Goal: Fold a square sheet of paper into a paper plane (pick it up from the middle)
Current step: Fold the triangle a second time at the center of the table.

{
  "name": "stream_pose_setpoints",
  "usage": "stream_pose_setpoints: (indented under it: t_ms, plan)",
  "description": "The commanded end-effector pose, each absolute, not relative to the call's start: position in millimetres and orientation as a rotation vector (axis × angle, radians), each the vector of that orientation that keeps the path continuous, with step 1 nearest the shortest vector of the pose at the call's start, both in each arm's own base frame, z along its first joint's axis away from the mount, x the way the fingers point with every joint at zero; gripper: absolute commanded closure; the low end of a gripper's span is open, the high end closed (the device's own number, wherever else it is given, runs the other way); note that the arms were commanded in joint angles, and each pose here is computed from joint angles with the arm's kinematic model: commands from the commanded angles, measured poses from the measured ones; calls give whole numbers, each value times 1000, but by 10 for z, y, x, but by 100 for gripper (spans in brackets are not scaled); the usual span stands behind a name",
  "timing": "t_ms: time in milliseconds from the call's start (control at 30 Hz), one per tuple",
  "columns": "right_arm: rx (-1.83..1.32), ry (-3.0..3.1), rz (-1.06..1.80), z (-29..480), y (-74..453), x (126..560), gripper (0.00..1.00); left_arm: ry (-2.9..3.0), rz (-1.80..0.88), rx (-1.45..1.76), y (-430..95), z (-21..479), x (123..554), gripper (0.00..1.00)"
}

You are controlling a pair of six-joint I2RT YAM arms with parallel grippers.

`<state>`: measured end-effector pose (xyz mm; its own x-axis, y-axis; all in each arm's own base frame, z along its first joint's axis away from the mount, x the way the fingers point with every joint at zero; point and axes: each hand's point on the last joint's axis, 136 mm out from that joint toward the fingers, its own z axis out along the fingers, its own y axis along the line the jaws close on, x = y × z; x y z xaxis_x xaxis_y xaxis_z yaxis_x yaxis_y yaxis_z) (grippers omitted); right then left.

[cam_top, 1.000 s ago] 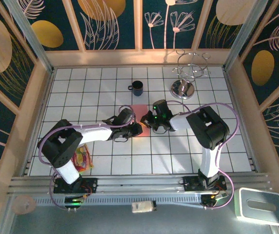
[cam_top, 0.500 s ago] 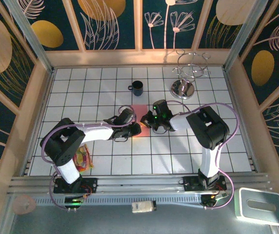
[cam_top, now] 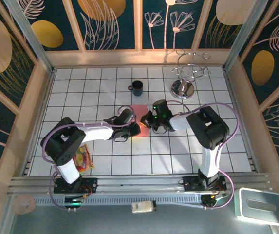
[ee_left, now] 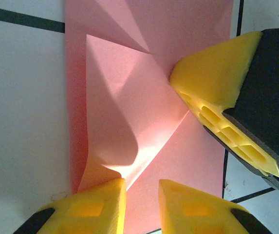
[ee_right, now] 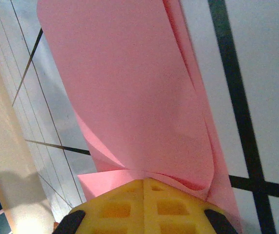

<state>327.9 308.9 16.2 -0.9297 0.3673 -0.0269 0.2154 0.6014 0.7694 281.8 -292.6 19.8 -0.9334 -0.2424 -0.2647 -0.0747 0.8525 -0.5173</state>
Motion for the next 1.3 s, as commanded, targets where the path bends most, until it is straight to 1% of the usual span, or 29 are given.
stream_pose_setpoints:
  t_ms: [0, 167, 467, 1267]
  plan:
    - [670, 2861, 917, -507, 2657, 2929, 100, 2710, -752, -224, -2955, 253, 2845, 75]
    - [668, 2860, 919, -502, 2662, 2928, 100, 2669, -805, -191, -3058, 416, 2921, 75]
    - [673, 2863, 915, -519, 2648, 2918, 100, 2732, -754, -178, -3038, 210, 2880, 77]
    - [678, 2877, 892, -558, 2625, 2900, 100, 2830, -636, -195, -2796, -50, 2703, 80]
